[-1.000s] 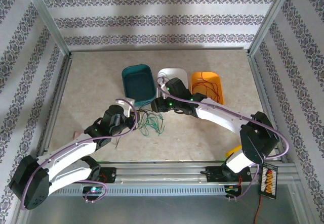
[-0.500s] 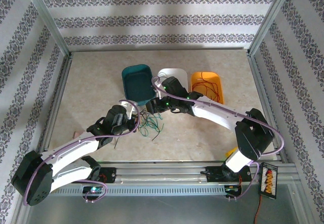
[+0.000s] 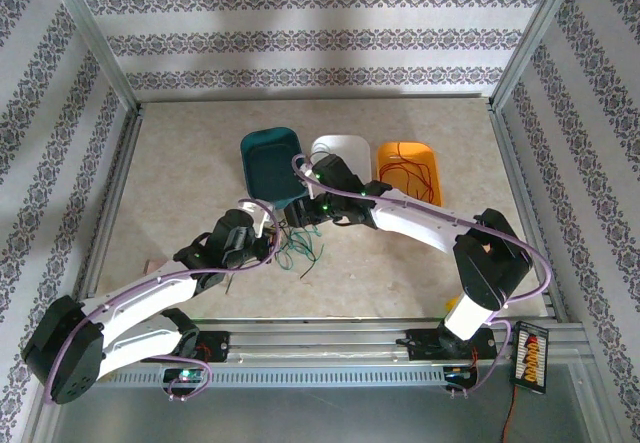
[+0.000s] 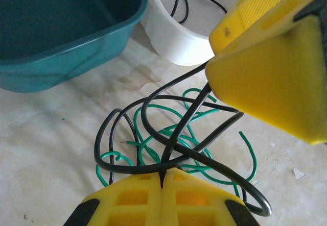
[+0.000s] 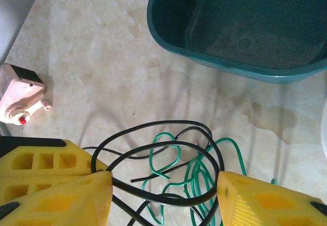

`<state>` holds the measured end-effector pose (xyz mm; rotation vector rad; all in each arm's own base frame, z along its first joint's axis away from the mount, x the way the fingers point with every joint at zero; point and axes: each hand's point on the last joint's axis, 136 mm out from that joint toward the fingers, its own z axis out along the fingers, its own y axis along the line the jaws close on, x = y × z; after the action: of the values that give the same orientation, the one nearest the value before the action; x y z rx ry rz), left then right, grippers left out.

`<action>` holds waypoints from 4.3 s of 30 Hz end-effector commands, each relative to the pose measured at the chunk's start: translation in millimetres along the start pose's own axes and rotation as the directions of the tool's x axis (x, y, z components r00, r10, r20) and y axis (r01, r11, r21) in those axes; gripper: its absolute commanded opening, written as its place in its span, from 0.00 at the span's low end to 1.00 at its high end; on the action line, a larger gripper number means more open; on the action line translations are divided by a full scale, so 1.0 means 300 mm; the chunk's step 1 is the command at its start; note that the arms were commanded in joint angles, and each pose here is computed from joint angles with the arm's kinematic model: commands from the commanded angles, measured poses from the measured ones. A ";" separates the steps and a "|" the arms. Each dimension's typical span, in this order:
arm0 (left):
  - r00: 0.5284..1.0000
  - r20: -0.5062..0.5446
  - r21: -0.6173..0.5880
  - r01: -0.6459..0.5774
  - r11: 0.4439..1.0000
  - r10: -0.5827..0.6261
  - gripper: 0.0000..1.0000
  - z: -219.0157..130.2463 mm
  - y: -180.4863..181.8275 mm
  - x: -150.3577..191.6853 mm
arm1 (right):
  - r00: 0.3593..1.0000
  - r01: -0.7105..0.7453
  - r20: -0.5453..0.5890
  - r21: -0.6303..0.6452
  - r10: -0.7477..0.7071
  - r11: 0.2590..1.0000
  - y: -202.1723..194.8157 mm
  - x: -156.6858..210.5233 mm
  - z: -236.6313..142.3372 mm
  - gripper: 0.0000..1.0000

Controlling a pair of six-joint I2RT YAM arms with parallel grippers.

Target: Untangle the cables

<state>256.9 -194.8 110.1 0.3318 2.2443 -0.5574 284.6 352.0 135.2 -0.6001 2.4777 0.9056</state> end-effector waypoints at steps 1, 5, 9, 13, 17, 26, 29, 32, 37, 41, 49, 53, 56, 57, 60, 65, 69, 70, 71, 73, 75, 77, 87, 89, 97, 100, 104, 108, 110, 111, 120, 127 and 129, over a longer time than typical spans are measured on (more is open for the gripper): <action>0.999 0.030 -0.032 -0.040 0.999 0.041 0.00 0.001 -0.008 -0.036 | 0.999 -0.017 -0.028 0.036 0.018 0.999 -0.008 0.034 0.011 0.56; 0.996 0.059 -0.071 -0.058 0.996 0.062 0.00 0.005 -0.004 -0.049 | 0.999 -0.034 -0.017 0.101 0.036 0.994 -0.043 0.037 -0.013 0.56; 0.994 0.077 -0.077 -0.074 0.994 0.080 0.00 0.010 -0.019 -0.058 | 0.998 -0.059 -0.028 0.111 0.063 0.992 -0.059 0.039 -0.022 0.57; 0.993 0.073 -0.058 -0.085 0.995 0.090 0.00 0.020 -0.038 -0.055 | 0.996 -0.067 -0.049 0.086 0.072 0.994 -0.055 0.044 -0.005 0.55; 0.993 0.070 -0.041 -0.089 0.995 0.092 0.00 0.023 -0.053 -0.054 | 0.997 -0.061 -0.054 0.047 0.064 0.997 -0.036 0.038 0.008 0.53; 0.993 0.063 -0.025 -0.095 0.995 0.096 0.00 0.025 -0.068 -0.045 | 0.997 -0.054 -0.048 -0.026 0.052 0.998 0.015 0.018 0.000 0.58; 0.994 0.061 -0.021 -0.095 0.995 0.096 0.00 0.029 -0.072 -0.043 | 0.996 -0.066 -0.056 -0.056 0.062 0.996 0.029 0.017 -0.001 0.58; 0.994 0.061 -0.021 -0.095 0.995 0.096 0.00 0.033 -0.071 -0.043 | 0.995 -0.088 -0.055 -0.097 0.083 0.991 0.048 0.005 -0.007 0.59; 0.993 0.066 -0.018 -0.094 0.995 0.095 0.00 0.038 -0.076 -0.048 | 0.992 -0.112 -0.067 -0.154 0.103 0.982 0.079 -0.011 -0.004 0.59; 0.993 0.069 -0.016 -0.095 0.995 0.096 0.00 0.040 -0.079 -0.053 | 0.991 -0.122 -0.083 -0.168 0.109 0.978 0.086 -0.010 0.006 0.58; 0.992 0.079 -0.004 -0.099 0.995 0.099 0.00 0.043 -0.095 -0.063 | 0.989 -0.135 -0.075 -0.148 0.125 0.980 0.073 -0.030 0.033 0.49; 0.992 0.081 0.003 -0.096 0.995 0.095 0.00 0.043 -0.101 -0.063 | 0.990 -0.138 -0.061 -0.142 0.130 0.980 0.068 -0.043 0.040 0.24; 0.993 0.090 -0.010 -0.073 0.997 0.074 0.02 0.042 -0.088 -0.061 | 0.992 -0.128 -0.032 -0.125 0.125 0.984 0.056 -0.057 0.027 0.04; 0.993 0.097 -0.017 -0.059 0.998 0.061 0.16 0.040 -0.082 -0.062 | 0.993 -0.122 -0.018 -0.118 0.121 0.985 0.052 -0.063 0.017 0.01; 0.993 0.114 -0.028 -0.022 0.999 0.025 0.58 0.035 -0.066 -0.060 | 0.993 -0.112 0.030 -0.106 0.116 0.988 0.038 -0.086 -0.030 0.00; 0.990 0.136 -0.034 0.032 0.999 -0.027 0.89 0.027 -0.043 -0.050 | 0.985 -0.087 0.139 -0.106 0.101 0.991 0.033 -0.154 -0.159 0.00; 0.987 0.151 -0.033 0.066 0.997 -0.060 0.93 0.024 -0.023 -0.042 | 0.968 -0.066 0.234 -0.105 0.089 0.992 0.032 -0.212 -0.279 0.00; 0.987 0.148 -0.035 0.065 0.997 -0.059 0.93 0.024 -0.021 -0.038 | 0.962 -0.063 0.258 -0.100 0.087 0.993 0.028 -0.224 -0.308 0.00; 0.988 0.144 -0.036 0.063 0.997 -0.057 0.93 0.026 -0.019 -0.032 | 0.956 -0.062 0.280 -0.097 0.087 0.993 0.026 -0.238 -0.335 0.00; 0.990 0.131 -0.043 0.060 0.997 -0.054 0.93 0.031 -0.013 -0.018 | 0.942 -0.047 0.327 -0.092 0.075 0.995 0.028 -0.262 -0.393 0.00; 0.991 0.120 -0.047 0.058 0.997 -0.052 0.93 0.038 -0.010 -0.007 | 0.925 -0.040 0.374 -0.086 0.070 0.995 0.028 -0.286 -0.449 0.00; 0.993 0.109 -0.050 0.056 0.997 -0.051 0.93 0.046 -0.008 0.002 | 0.907 -0.031 0.415 -0.095 0.068 0.995 0.038 -0.308 -0.503 0.00; 0.995 0.074 -0.076 0.066 0.995 -0.061 0.92 0.083 0.009 0.037 | 0.814 -0.027 0.580 -0.014 0.030 1.000 -0.002 -0.380 -0.709 0.00; 0.994 0.084 -0.110 0.078 0.991 -0.069 0.92 0.081 0.031 0.035 | 0.807 -0.042 0.589 0.007 0.029 0.999 -0.037 -0.397 -0.722 0.00; 0.979 0.168 -0.311 0.166 0.936 -0.117 0.93 0.026 0.156 0.008 | 0.835 -0.105 0.549 0.083 0.042 0.991 -0.213 -0.468 -0.610 0.00; 0.972 0.182 -0.395 0.211 0.894 -0.149 0.93 -0.003 0.207 0.014 | 0.861 -0.149 0.506 0.141 0.058 0.979 -0.308 -0.469 -0.515 0.01; 0.968 0.176 -0.412 0.236 0.880 -0.177 0.93 -0.014 0.222 0.027 | 0.897 -0.236 0.420 0.183 0.141 0.954 -0.430 -0.423 -0.361 0.10; 0.961 0.177 -0.408 0.267 0.873 -0.212 0.93 -0.023 0.227 0.031 | 0.910 -0.290 0.363 0.206 0.202 0.935 -0.479 -0.357 -0.261 0.43; 0.956 0.180 -0.402 0.287 0.869 -0.233 0.93 -0.026 0.233 0.033 | 0.918 -0.277 0.350 0.224 0.188 0.934 -0.468 -0.337 -0.246 0.49; 0.952 0.182 -0.402 0.302 0.865 -0.248 0.93 -0.027 0.239 0.035 | 0.923 -0.265 0.344 0.239 0.174 0.934 -0.460 -0.328 -0.245 0.50; 0.926 0.236 -0.474 0.375 0.797 -0.295 0.93 -0.062 0.312 0.039 | 0.957 -0.134 0.281 0.232 0.066 0.963 -0.318 -0.246 -0.246 0.52; 0.884 0.340 -0.575 0.466 0.672 -0.322 0.93 -0.169 0.402 0.059 | 0.997 0.022 0.078 0.087 -0.029 0.996 -0.097 -0.083 -0.078 0.51; 0.878 0.353 -0.593 0.477 0.649 -0.323 0.93 -0.193 0.419 0.068 | 0.999 0.024 0.033 0.067 -0.026 0.997 -0.074 -0.046 -0.026 0.51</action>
<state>264.1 -81.9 87.3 -0.4883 2.1712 -0.0691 324.0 323.1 164.5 -0.5003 2.3747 0.7890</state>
